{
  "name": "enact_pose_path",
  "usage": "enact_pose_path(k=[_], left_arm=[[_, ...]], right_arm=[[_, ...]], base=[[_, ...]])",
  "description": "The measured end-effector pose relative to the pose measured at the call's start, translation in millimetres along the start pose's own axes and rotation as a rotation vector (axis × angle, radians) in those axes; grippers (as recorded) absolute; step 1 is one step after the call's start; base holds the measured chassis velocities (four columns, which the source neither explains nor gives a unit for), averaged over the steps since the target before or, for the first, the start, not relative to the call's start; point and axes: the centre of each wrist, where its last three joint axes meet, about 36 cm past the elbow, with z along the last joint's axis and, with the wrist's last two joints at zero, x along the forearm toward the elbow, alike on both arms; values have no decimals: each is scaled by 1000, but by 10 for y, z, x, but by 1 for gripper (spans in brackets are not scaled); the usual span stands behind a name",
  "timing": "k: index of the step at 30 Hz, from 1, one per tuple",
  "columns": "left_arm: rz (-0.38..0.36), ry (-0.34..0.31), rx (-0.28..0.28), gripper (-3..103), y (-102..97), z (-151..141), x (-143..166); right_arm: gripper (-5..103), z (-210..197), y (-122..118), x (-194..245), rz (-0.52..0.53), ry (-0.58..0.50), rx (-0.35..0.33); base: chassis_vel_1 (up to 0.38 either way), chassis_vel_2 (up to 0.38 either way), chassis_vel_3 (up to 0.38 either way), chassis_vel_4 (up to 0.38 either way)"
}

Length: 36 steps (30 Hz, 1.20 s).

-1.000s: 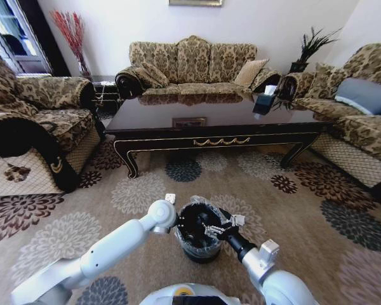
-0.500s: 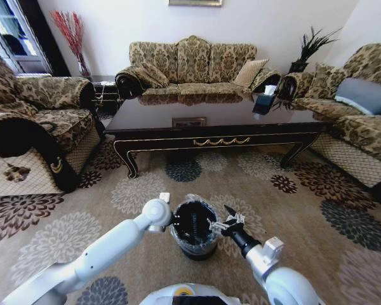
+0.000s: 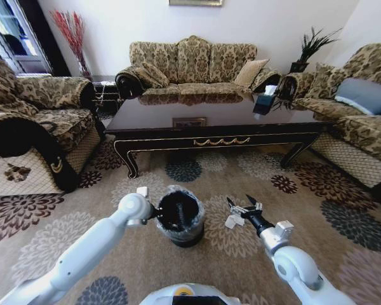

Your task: Move to the front of the table and pick up the trash from the floor, then place it into the trash bin.

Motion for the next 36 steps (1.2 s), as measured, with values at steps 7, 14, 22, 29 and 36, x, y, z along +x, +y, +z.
enact_pose_path(k=[7,14,22,29,36], left_arm=[[-30,5,40,0,215,35,7],[-59,15,31,0,300,164,17],[-71,29,23,0,322,294,6],[-82,36,23,0,369,347,-4],[-72,34,23,0,363,357,-6]], right_arm=[[100,584,-274,-404,91,106,-17],[100,1123,-444,-705,159,205,-69],[100,1371,-512,-1051,180,240,-127],[100,1615,-602,-1180,221,286,-173],[100,1719,-666,-1239,242,307,-183]], base=[[0,0,0,0],[0,0,0,0],[0,0,0,0],[0,0,0,0],[0,0,0,0]])
